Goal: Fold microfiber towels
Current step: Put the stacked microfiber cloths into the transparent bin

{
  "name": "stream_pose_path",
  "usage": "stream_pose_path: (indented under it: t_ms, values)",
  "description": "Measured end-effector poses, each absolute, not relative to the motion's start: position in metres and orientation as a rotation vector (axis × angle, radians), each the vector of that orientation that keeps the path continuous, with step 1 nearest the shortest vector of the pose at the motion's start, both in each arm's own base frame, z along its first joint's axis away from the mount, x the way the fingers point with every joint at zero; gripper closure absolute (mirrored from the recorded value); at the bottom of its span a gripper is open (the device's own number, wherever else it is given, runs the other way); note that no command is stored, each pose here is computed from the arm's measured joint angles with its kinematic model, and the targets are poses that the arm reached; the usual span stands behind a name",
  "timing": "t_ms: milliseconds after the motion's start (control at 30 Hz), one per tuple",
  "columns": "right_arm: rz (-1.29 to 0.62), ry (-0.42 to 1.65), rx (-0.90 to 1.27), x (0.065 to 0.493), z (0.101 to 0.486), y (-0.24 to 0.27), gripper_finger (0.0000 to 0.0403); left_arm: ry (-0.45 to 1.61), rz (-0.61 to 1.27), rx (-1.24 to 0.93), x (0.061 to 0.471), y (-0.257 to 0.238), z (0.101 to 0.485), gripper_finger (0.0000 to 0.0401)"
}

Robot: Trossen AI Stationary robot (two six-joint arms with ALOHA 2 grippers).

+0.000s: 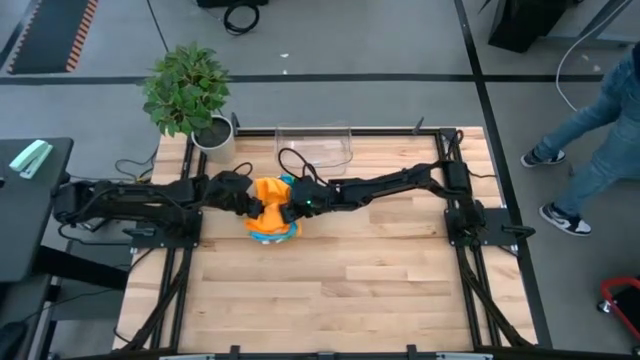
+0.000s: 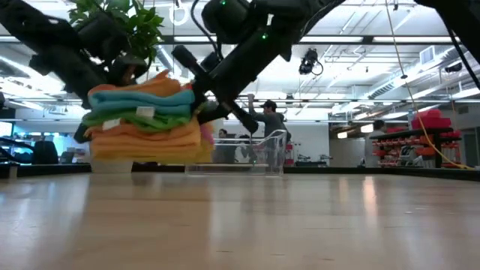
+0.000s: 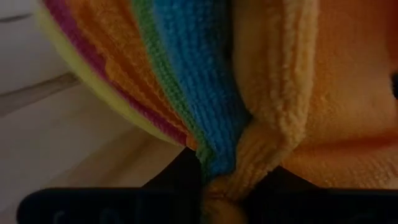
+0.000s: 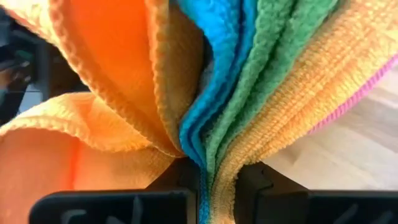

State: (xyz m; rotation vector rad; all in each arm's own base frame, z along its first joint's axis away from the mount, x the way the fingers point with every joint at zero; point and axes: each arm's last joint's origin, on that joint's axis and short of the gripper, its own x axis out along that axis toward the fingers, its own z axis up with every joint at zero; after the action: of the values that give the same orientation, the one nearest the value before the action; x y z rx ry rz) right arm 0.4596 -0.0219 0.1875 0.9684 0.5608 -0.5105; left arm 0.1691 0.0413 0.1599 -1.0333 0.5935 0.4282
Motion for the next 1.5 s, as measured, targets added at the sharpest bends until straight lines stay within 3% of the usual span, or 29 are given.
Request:
stream_pose_path:
  t_ms: [467,833,1200,1500]
  values:
    - [-0.511,0.569,0.859,0.43,0.247,-0.011,0.0352,0.466,0.435,-0.908,0.193,0.026,0.234,0.0328]
    - [-0.595,0.537,0.779,0.393,0.294,-0.06,0.0352,0.392,0.529,-0.814,0.229,0.072,0.275,0.0328]
    - [-0.596,0.655,0.756,0.363,0.287,-0.147,0.0352,0.499,0.613,-0.825,0.287,0.151,0.274,0.0328]
    - [-0.551,0.707,0.671,0.328,0.285,-0.209,0.0352,0.338,0.748,-1.018,0.315,0.171,0.26,0.0328]
